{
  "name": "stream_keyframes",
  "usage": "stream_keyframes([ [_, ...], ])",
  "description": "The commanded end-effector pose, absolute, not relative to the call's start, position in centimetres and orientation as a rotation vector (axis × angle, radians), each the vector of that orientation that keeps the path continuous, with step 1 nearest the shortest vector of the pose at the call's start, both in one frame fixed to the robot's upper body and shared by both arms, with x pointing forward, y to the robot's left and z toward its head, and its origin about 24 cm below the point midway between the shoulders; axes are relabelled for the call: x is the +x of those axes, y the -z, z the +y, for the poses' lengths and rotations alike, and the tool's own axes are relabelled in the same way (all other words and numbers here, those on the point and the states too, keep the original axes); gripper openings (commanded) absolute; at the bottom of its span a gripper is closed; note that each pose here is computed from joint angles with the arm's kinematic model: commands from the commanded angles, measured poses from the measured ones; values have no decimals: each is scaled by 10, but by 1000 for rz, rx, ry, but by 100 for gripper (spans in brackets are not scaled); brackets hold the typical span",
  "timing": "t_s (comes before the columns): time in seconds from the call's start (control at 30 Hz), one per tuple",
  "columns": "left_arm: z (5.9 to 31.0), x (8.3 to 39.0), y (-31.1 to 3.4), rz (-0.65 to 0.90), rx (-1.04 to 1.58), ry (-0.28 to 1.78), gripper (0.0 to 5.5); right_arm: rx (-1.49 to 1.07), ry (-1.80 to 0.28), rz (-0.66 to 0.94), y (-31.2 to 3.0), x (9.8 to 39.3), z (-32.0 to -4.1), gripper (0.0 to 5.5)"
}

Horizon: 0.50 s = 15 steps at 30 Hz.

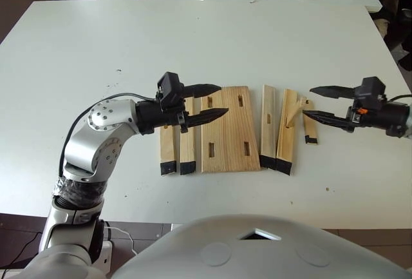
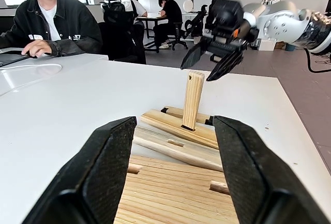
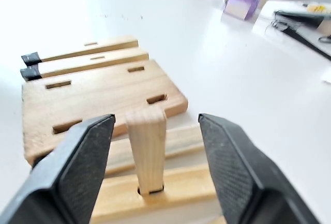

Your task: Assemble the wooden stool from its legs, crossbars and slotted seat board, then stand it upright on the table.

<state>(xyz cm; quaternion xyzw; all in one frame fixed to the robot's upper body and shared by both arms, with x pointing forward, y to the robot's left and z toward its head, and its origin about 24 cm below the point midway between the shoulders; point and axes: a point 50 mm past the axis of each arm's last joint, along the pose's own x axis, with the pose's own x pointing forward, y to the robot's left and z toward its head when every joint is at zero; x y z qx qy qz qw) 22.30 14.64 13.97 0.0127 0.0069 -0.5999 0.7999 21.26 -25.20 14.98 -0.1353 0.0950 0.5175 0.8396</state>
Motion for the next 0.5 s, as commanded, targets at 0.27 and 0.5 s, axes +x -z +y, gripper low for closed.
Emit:
stream_keyframes([
  [0.27,144,229,-142,-3,46,1281,277,-97,-1048,-107,-191,233,-202,259],
  [0.5,142,229,-142,-1,46,1291,277,-67,-1075,-43,-173,240,-189,220],
])
